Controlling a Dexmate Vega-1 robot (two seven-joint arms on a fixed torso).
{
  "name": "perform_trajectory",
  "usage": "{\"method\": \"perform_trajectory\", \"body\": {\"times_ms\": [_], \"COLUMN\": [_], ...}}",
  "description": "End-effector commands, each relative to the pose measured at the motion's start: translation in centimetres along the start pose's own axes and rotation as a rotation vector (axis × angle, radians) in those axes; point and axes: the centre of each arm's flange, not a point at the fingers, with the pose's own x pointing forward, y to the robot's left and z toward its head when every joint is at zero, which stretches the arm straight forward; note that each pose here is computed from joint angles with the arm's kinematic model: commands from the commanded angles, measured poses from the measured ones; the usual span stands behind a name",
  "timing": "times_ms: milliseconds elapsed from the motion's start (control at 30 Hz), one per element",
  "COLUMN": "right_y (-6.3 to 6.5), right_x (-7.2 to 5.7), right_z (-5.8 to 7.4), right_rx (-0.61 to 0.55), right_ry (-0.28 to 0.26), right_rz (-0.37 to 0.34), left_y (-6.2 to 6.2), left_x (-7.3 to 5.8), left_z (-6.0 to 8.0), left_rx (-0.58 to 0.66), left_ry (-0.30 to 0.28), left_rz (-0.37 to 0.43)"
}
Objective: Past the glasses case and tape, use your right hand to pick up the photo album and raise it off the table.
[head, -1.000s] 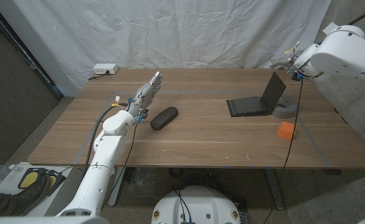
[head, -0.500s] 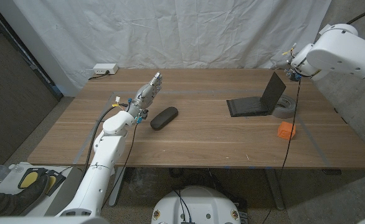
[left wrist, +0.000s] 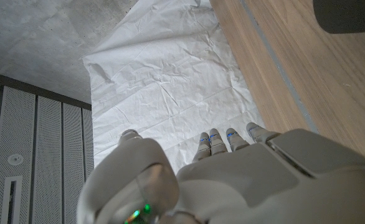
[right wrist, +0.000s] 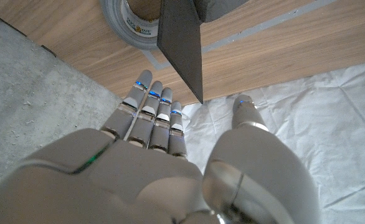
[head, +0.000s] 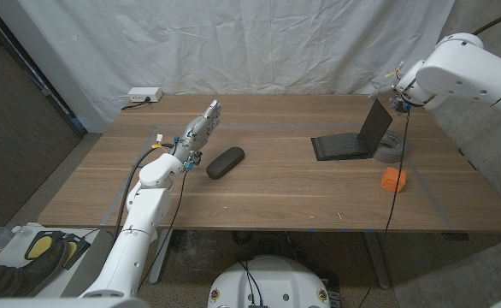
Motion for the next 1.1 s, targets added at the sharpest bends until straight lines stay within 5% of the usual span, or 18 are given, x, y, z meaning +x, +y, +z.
{"method": "perform_trajectory", "body": {"times_ms": [33, 1100], "right_y": [0.4, 1.3], "right_x": [1.2, 2.6], "right_z": [0.2, 0.8], "right_rx": [-0.010, -0.062], "right_ry": [0.024, 0.071], "right_rz": [0.021, 0.044], "left_y": [-0.1, -0.7], "left_x": [-0.2, -0.2], "left_z": [-0.3, -1.4], "left_rx": [-0.003, -0.024], "left_ry": [0.013, 0.014], "left_rz": [-0.001, 0.008]}}
